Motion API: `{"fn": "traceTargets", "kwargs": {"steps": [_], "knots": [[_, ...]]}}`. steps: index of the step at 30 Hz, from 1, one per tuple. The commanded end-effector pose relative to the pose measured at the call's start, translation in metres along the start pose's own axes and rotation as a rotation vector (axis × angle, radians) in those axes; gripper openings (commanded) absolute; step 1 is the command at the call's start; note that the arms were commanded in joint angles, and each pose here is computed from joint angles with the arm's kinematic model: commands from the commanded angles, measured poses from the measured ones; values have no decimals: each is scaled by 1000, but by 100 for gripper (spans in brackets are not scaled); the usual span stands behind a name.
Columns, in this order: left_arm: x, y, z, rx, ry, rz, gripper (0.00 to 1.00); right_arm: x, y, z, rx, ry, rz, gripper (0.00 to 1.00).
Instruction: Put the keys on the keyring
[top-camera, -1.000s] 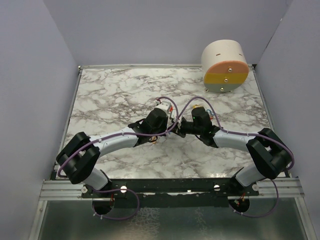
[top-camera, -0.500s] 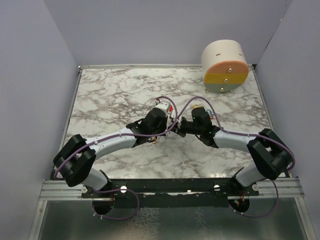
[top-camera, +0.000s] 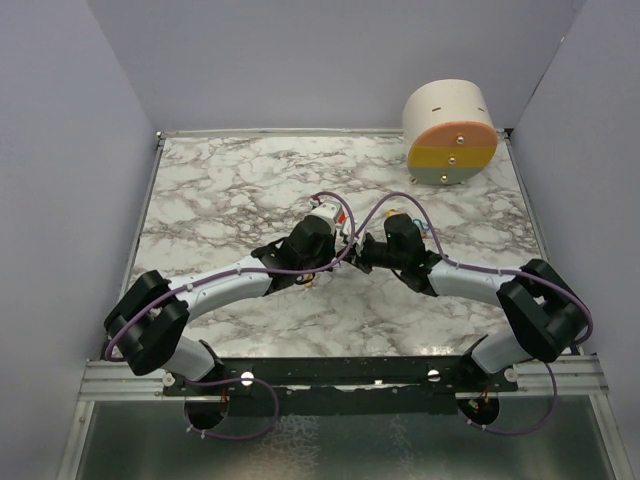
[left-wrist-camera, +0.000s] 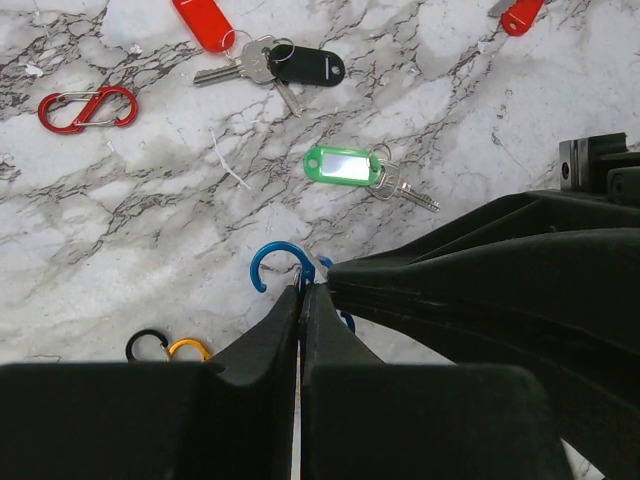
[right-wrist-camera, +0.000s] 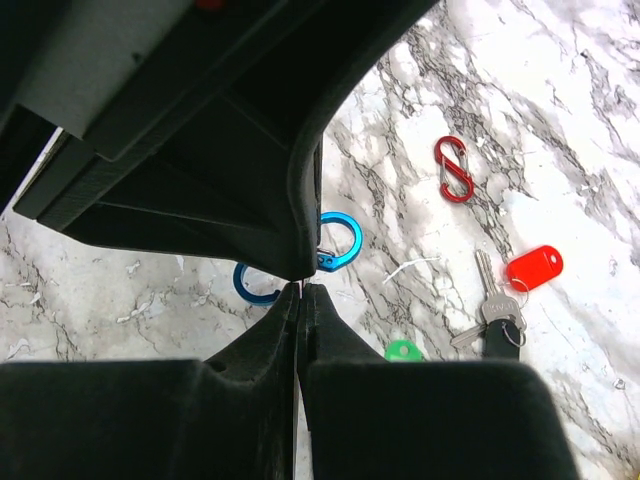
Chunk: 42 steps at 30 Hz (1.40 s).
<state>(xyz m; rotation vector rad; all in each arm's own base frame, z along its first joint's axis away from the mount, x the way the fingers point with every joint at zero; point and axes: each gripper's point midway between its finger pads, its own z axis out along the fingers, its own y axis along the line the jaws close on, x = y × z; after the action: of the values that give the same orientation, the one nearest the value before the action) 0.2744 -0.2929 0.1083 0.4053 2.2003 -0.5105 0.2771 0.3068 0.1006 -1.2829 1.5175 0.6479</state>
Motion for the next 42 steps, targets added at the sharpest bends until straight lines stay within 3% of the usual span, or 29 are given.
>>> {"fn": "traceTargets", "kwargs": {"steps": [1,42], "knots": [[-14,-7,-4,16,-50,-7,0,-11,-1,-5,24,-23,-10,1],[-23,3,-12,7,-89,43,0,-23,12,-9,-49,-78,-40,1]]}}
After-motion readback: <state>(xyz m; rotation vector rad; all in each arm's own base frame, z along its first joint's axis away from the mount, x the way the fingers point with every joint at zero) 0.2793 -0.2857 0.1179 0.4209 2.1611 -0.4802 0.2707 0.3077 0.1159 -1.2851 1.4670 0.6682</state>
